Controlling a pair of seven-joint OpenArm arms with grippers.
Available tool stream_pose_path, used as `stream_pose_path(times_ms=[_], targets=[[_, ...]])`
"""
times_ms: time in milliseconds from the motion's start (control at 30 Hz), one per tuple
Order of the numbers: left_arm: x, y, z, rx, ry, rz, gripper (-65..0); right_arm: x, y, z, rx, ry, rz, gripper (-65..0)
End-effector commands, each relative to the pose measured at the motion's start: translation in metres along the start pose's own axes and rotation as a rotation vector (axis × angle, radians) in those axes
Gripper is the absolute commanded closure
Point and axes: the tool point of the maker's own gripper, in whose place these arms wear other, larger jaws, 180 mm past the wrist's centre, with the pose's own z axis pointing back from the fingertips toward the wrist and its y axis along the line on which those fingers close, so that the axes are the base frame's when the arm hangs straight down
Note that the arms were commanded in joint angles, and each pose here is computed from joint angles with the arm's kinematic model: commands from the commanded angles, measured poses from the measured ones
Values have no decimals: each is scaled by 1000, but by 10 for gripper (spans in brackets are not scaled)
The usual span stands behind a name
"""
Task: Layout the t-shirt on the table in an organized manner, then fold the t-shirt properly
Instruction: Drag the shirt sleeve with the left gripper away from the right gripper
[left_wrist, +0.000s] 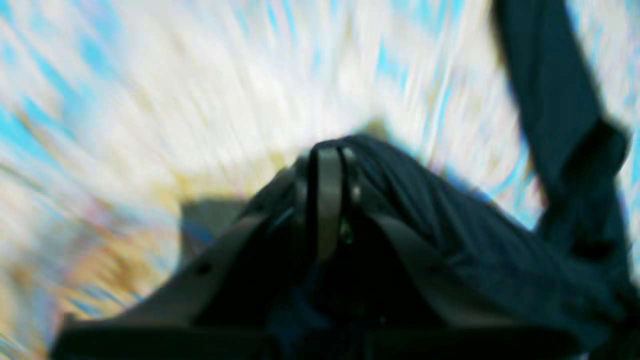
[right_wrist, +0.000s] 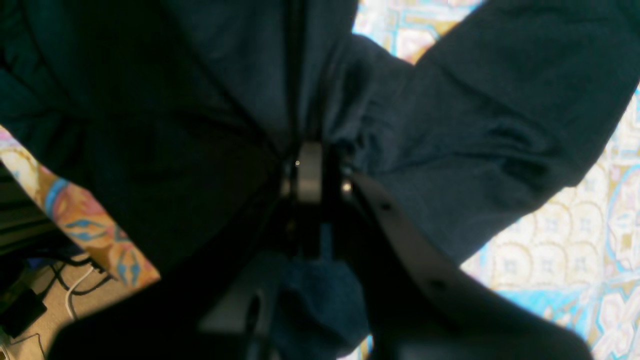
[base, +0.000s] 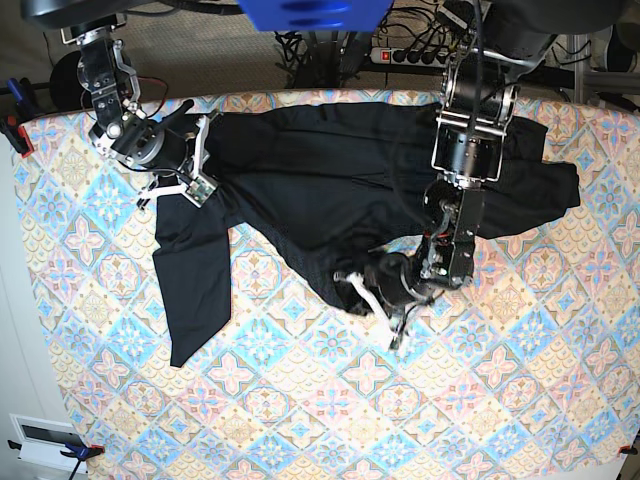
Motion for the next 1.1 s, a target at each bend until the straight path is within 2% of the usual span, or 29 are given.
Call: stream_pose_path(times_ms=[0, 200, 567, 667, 933, 1067], targets=[[30, -6, 4, -16, -68, -19, 0, 8, -8, 5, -21, -25, 15, 0], [62, 9, 24, 22, -127, -43, 0, 12, -10, 5, -25, -40, 18, 0], [107, 65, 65, 148, -183, -130, 0, 72, -49, 2, -112, -174, 44, 0], [122, 70, 85, 181, -222, -191, 0, 91, -58, 3, -131, -213, 58, 0], [125, 102, 112, 269, -208, -242, -1, 64, -66, -16, -121, -144, -16, 0], [112, 117, 115, 333, -166, -280, -61, 60, -77, -21, -132, -129, -34, 0]])
